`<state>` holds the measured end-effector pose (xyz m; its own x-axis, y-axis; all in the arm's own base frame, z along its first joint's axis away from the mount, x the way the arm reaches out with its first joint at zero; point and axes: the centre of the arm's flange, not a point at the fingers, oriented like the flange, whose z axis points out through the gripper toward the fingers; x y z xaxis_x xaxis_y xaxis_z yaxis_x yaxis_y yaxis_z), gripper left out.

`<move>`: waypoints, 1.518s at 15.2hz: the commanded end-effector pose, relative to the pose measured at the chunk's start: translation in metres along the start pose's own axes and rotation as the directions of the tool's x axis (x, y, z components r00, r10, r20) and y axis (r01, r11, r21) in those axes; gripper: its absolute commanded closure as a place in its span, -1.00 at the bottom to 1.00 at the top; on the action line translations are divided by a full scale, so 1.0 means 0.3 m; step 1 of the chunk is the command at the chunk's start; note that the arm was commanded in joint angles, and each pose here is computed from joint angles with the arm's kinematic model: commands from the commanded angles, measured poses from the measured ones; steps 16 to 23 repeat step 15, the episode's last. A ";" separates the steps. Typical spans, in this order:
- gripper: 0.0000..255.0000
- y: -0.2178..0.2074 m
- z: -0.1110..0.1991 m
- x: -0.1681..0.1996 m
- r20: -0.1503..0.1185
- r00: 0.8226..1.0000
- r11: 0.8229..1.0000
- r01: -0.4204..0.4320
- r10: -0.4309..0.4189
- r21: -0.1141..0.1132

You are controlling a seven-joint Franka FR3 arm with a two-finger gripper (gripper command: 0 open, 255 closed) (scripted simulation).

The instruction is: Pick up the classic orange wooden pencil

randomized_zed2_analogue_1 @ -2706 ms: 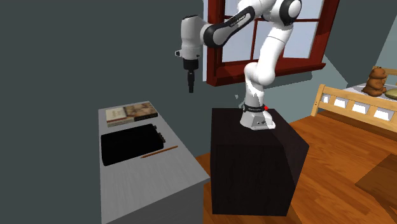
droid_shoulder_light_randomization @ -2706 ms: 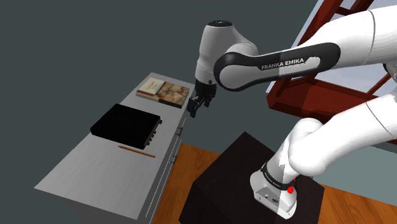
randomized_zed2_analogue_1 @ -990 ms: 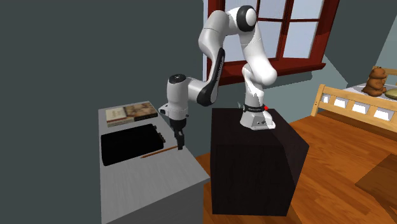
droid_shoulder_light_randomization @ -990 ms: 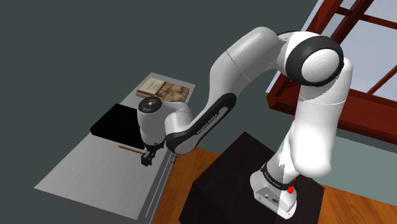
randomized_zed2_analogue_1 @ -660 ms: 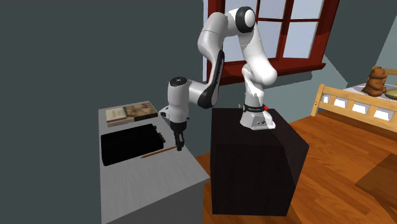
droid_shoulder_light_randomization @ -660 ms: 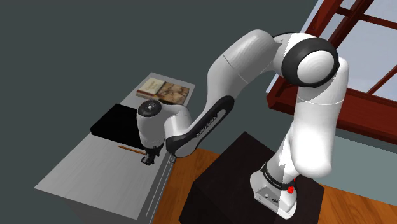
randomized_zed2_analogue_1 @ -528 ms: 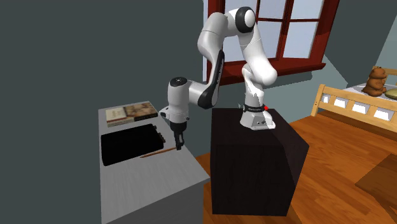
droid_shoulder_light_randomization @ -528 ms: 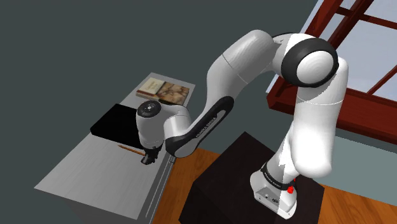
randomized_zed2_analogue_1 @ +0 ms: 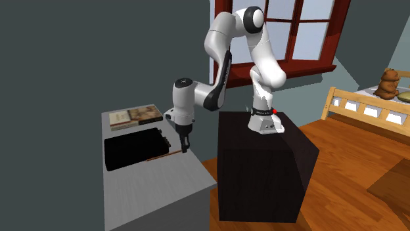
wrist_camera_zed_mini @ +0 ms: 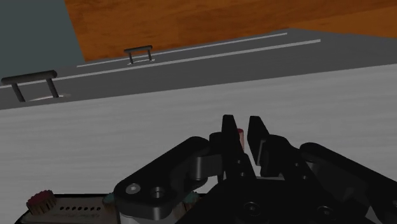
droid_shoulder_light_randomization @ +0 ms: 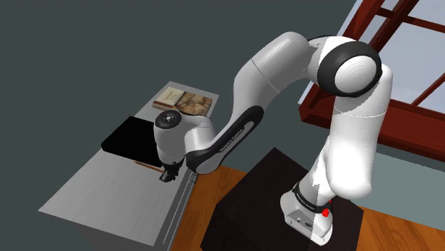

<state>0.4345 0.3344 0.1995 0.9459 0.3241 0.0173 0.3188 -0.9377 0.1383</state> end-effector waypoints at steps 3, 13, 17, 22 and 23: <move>1.00 0.012 -0.060 0.002 0.004 1.000 1.000 -0.003 0.003 -0.002; 1.00 0.037 -0.235 0.005 0.004 1.000 1.000 -0.003 0.003 -0.002; 1.00 0.037 -0.237 0.005 0.004 1.000 1.000 -0.003 0.003 -0.002; 1.00 0.037 -0.237 0.005 0.004 1.000 1.000 -0.003 0.003 -0.002; 1.00 0.037 -0.237 0.005 0.004 1.000 1.000 -0.003 0.003 -0.002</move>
